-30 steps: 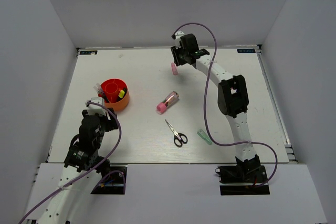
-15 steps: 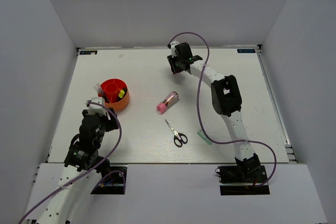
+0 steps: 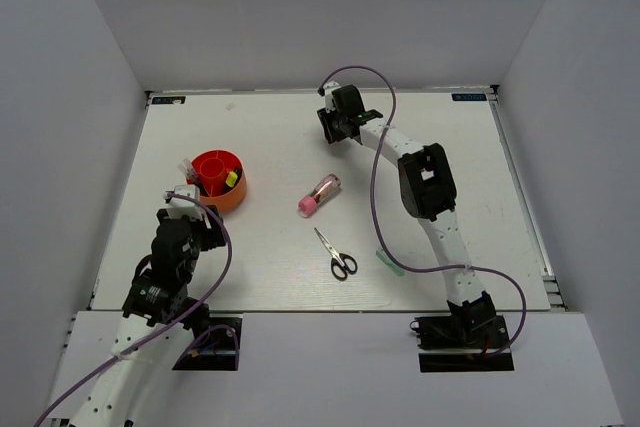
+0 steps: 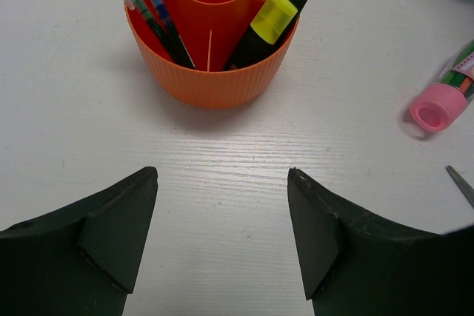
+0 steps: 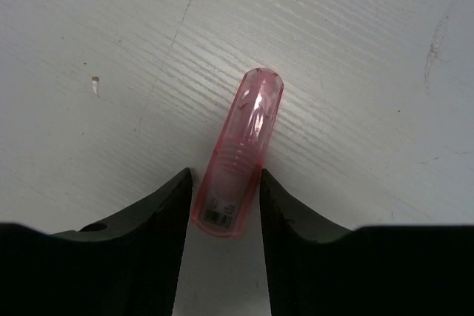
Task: Sort the stationery into containers
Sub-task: Pick up the stationery from the center of the board.
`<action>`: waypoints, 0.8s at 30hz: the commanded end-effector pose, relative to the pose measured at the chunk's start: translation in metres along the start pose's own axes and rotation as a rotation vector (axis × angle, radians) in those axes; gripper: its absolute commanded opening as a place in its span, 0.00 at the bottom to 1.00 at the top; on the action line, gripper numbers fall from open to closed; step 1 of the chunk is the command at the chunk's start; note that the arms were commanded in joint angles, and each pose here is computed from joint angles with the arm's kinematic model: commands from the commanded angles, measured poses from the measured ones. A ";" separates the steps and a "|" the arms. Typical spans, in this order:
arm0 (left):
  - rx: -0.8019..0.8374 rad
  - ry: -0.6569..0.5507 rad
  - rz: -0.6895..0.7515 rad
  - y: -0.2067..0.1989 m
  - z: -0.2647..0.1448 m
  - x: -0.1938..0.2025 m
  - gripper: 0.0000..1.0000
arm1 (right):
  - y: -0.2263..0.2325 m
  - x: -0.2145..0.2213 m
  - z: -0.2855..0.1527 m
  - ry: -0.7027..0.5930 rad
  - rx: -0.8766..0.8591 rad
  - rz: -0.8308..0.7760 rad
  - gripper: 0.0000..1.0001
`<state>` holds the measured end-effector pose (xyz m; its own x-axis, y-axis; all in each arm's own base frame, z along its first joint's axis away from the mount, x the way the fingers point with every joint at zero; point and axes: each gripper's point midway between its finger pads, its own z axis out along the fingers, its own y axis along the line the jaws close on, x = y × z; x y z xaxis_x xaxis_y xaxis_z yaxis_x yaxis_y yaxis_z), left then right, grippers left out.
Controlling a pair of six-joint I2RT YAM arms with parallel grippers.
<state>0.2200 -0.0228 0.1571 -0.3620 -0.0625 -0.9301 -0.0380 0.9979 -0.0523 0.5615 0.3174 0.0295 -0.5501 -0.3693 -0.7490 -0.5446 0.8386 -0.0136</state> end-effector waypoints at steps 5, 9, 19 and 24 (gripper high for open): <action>0.013 -0.018 0.002 -0.002 -0.002 -0.008 0.81 | -0.001 -0.007 0.006 -0.028 0.001 -0.003 0.46; 0.013 -0.018 0.003 -0.002 -0.002 -0.008 0.81 | 0.001 0.002 0.005 0.000 -0.006 -0.002 0.34; 0.001 -0.030 0.000 0.000 -0.003 -0.010 0.81 | 0.021 -0.005 -0.028 0.005 -0.129 -0.028 0.00; -0.008 -0.042 -0.005 0.002 -0.005 -0.011 0.81 | 0.053 -0.052 -0.082 -0.121 -0.289 -0.098 0.00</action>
<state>0.2195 -0.0223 0.1593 -0.3520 -0.0654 -0.9337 -0.0387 0.9977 -0.0553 0.5228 0.3256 0.0352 -0.5535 -0.4070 -0.7267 -0.6560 0.7506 0.0793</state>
